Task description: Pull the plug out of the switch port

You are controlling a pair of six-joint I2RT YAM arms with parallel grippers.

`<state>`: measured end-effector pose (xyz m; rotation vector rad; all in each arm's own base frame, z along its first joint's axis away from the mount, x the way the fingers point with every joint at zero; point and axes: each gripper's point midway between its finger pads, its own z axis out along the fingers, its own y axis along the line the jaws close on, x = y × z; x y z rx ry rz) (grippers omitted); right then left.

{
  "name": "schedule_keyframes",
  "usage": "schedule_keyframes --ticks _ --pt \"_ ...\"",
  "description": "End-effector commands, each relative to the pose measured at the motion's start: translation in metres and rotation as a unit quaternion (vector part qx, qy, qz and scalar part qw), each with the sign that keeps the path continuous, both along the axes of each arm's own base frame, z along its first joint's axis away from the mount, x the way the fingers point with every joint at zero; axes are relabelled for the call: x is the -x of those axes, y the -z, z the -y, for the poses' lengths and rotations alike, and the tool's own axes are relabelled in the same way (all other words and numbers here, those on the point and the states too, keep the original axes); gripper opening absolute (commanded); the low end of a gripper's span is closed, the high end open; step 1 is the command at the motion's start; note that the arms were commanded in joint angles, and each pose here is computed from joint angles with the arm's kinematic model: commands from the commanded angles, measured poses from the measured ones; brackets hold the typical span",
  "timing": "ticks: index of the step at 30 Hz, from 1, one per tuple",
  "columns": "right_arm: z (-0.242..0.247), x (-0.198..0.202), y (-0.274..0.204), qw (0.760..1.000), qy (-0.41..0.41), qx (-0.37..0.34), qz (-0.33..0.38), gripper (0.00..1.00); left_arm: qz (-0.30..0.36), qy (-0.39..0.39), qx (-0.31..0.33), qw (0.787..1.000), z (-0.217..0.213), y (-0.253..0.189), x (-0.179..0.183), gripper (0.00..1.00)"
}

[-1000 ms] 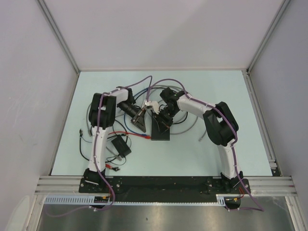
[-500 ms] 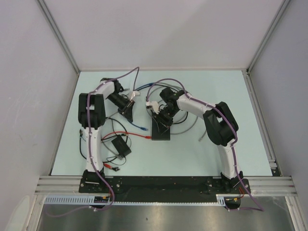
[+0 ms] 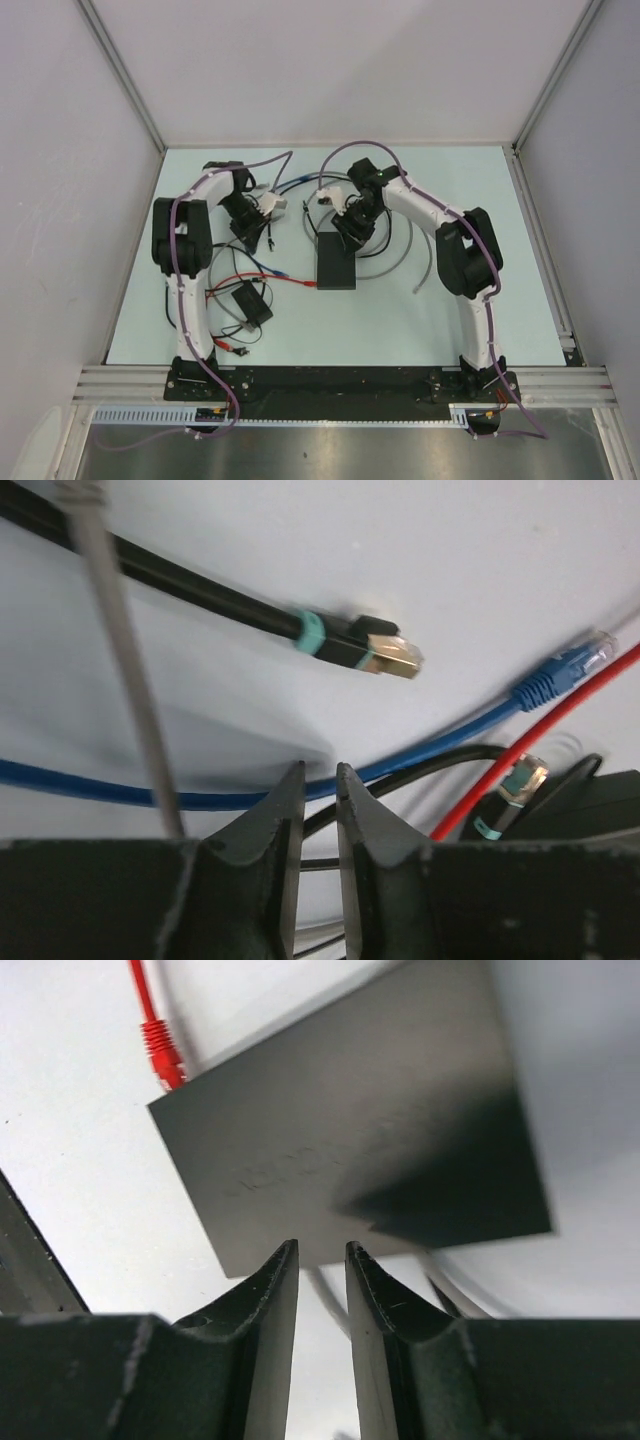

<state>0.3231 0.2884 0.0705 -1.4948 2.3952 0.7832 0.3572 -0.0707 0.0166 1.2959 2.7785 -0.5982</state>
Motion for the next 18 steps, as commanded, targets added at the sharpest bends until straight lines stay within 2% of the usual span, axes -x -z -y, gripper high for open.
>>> schedule_keyframes --ticks 1,2,3,5,6,9,11,12,13,15,17,18 --pt "0.004 -0.015 -0.041 0.999 0.008 -0.020 0.042 0.32 0.112 0.006 0.022 0.993 0.005 -0.046 -0.054 0.29" --pt "0.004 -0.014 -0.046 0.999 0.016 -0.023 0.041 0.33 0.101 0.004 0.063 0.993 0.020 -0.060 -0.048 0.33" --pt "0.005 -0.012 -0.050 0.999 0.021 -0.023 0.041 0.34 0.111 0.004 0.136 0.984 0.045 -0.086 -0.052 0.39" --pt "0.007 -0.005 -0.067 0.998 0.025 -0.036 0.047 0.37 0.092 -0.001 0.209 0.974 0.068 -0.110 -0.042 0.41" --pt "0.011 0.001 -0.066 0.998 0.024 -0.032 0.046 0.38 0.078 -0.009 0.269 0.960 0.086 -0.127 -0.035 0.42" --pt "0.013 -0.004 -0.082 0.995 0.034 -0.044 0.078 0.45 0.025 -0.028 0.342 0.939 0.111 -0.134 -0.016 0.46" --pt "0.004 -0.007 -0.082 0.994 0.039 -0.062 0.078 0.47 0.017 -0.027 0.359 0.933 0.122 -0.128 -0.010 0.47" --pt "0.000 -0.009 -0.081 0.994 0.041 -0.068 0.076 0.46 -0.013 -0.046 0.356 0.933 0.124 -0.115 0.000 0.47" --pt "-0.005 -0.013 -0.082 0.993 0.044 -0.074 0.075 0.44 -0.005 -0.042 0.358 0.933 0.130 -0.109 -0.001 0.48" --pt "-0.016 -0.012 -0.070 0.995 0.044 -0.075 0.051 0.42 -0.035 -0.066 0.353 0.933 0.132 -0.092 0.010 0.48" --pt "-0.022 -0.009 -0.058 0.996 0.039 -0.073 0.041 0.40 -0.030 -0.069 0.359 0.930 0.138 -0.086 0.010 0.50" --pt "-0.026 -0.005 -0.053 0.996 0.029 -0.072 0.039 0.40 -0.047 -0.082 0.355 0.930 0.138 -0.078 0.016 0.50"
